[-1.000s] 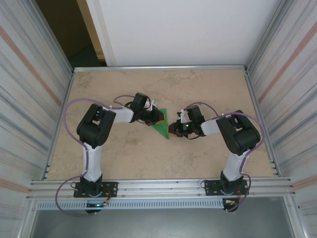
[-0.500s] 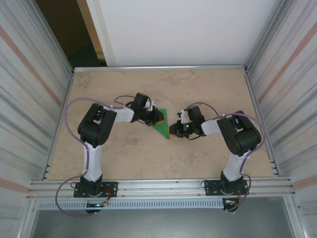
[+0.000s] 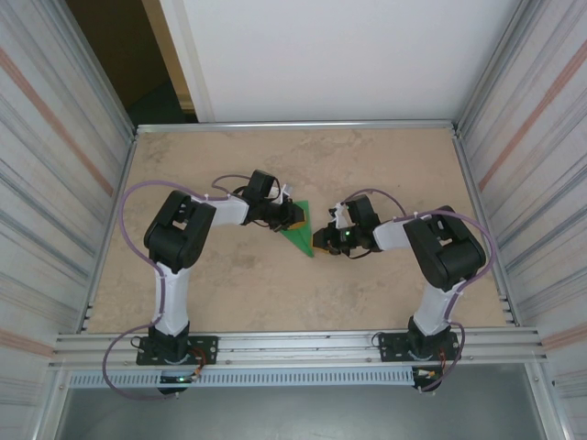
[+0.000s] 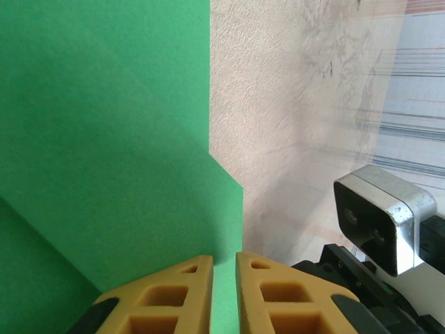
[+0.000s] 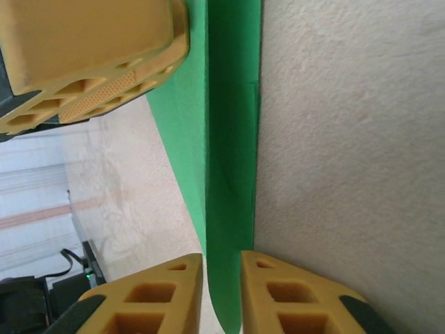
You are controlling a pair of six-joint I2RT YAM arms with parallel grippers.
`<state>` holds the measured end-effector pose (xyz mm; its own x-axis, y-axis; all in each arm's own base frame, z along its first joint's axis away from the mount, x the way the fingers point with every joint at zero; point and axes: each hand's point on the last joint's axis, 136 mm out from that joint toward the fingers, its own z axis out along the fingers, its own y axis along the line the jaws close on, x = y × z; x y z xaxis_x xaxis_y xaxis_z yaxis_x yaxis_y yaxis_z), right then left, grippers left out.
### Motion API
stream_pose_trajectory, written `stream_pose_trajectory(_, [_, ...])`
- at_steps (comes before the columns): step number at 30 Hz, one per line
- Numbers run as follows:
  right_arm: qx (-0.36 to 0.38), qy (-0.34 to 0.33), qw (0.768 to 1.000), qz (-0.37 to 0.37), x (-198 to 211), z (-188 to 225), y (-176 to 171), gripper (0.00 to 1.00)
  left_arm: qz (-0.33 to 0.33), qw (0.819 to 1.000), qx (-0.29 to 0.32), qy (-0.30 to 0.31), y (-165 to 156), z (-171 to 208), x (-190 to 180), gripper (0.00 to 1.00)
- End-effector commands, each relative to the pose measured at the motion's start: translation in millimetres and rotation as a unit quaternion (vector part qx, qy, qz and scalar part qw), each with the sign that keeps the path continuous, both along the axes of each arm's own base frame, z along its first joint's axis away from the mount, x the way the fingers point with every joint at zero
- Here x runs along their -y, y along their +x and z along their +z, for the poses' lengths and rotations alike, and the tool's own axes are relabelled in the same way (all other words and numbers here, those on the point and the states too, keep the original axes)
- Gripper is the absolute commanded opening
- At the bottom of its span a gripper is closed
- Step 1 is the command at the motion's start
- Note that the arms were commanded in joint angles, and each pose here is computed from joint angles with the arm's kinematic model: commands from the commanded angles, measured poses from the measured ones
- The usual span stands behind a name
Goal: Fold a paper plane with a square sheet of paper (pick it up from the middle)
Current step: Fourth fold the wing at the center of the table.
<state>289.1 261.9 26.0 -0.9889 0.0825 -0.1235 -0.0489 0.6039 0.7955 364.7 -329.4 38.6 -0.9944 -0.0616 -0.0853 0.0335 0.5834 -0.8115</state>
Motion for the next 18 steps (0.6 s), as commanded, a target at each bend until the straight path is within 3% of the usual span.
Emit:
stream_pose_trajectory(1, [0.015,-0.013,1.000,-0.015,9.5,13.4,0.7,0.25,-0.012,1.000,0.004,-0.001,0.6,-0.9,5.2,0.18])
stream_pose_trajectory(8, [0.058,-0.032,0.998,0.006,-0.9,40.1,3.5,0.21,-0.012,1.000,0.003,-0.001,0.1,-1.1,5.4,0.18])
stream_pose_trajectory(18, [0.046,-0.058,0.996,0.048,-31.9,23.8,0.5,0.11,-0.009,1.000,-0.014,0.012,-2.6,-16.2,2.5,0.18])
